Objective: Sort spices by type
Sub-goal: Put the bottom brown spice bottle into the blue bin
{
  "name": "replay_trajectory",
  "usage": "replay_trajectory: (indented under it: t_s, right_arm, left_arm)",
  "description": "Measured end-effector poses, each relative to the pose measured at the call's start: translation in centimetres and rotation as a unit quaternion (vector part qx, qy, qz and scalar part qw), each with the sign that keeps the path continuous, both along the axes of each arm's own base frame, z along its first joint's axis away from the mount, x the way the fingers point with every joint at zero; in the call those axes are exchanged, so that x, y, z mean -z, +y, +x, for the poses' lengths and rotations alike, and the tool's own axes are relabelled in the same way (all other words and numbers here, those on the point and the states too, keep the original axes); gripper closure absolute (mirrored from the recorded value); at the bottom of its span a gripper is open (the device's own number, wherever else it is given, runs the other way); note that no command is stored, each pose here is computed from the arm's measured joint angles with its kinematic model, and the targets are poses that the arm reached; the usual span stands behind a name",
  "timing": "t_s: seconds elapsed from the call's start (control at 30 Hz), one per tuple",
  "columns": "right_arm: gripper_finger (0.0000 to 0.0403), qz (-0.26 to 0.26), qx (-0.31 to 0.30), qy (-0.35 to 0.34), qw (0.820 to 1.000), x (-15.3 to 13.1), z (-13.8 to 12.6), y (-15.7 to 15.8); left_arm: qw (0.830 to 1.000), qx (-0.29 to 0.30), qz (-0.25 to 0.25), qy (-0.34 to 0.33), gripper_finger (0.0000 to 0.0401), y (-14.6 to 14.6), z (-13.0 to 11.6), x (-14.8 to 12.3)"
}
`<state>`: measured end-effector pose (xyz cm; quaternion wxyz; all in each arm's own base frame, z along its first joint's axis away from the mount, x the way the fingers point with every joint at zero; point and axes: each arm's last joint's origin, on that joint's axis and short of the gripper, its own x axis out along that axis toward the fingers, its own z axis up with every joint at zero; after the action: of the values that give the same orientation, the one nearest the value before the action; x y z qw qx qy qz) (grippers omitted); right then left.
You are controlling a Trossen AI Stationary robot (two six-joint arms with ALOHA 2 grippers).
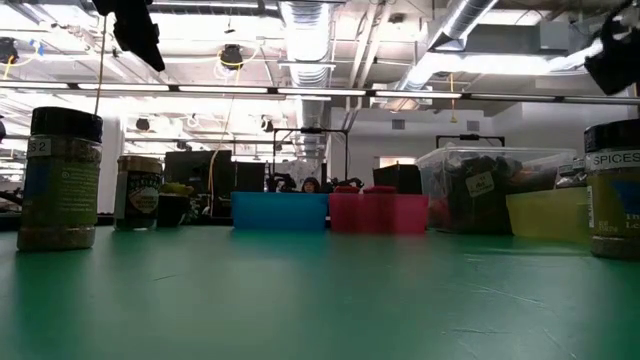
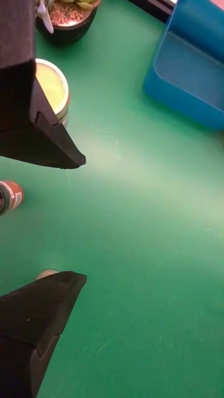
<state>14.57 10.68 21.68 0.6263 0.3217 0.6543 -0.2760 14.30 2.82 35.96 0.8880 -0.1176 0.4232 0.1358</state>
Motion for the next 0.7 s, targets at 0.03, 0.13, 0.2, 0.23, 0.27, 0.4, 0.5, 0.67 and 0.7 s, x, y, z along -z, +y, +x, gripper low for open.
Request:
replay_trajectory:
  t_s: [0.03,0.13,0.2,0.23,0.27,0.4,0.5,0.67,0.7]
  right_arm:
    - [0.0003,-0.002,0.003,0.003,1.0,0.2,0.0,0.0]
    - [0.0004,-0.012,0.008,0.011,1.0,0.5,-0.2,-0.2]
    - [0.0011,-0.016,0.008,0.014,1.0,0.7,-0.3,-0.3]
    - [0.0017,-0.018,0.008,0.016,1.0,0.8,-0.4,-0.3]
    - [0.0025,-0.018,0.008,0.016,1.0,0.9,-0.4,-0.3]
    - [0.0073,-0.016,0.008,0.011,1.0,1.1,-0.3,-0.3]
    - [0.011,-0.017,0.009,0.01,1.0,1.1,-0.3,-0.3]
    - [0.011,-0.01,0.006,0.002,1.0,0.4,-0.2,-0.1]
    - [0.011,-0.007,0.003,-0.002,1.0,0.1,-0.1,0.1]
  left_arm:
    - [1.0,0.0,0.0,0.0,0.0131,0.0,0.0,0.0]
    - [1.0,0.0,0.0,0.0,0.0131,0.0,0.0,0.0]
    - [1.0,0.001,0.0,0.0,0.0131,0.0,0.0,0.0]
    - [1.0,0.001,0.001,0.0,0.0131,0.0,0.0,0.0]
    - [1.0,0.002,0.001,0.0,0.0131,0.0,0.0,0.0]
    - [1.0,0.004,0.003,0.001,0.0131,0.0,0.0,0.0]
    - [1.0,0.007,0.01,0.002,0.0131,0.0,0.0,0.0]
    - [1.0,0.001,0.02,0.004,0.0131,0.1,0.0,0.0]
    - [1.0,-0.001,0.019,0.004,0.0131,0.1,0.0,0.0]
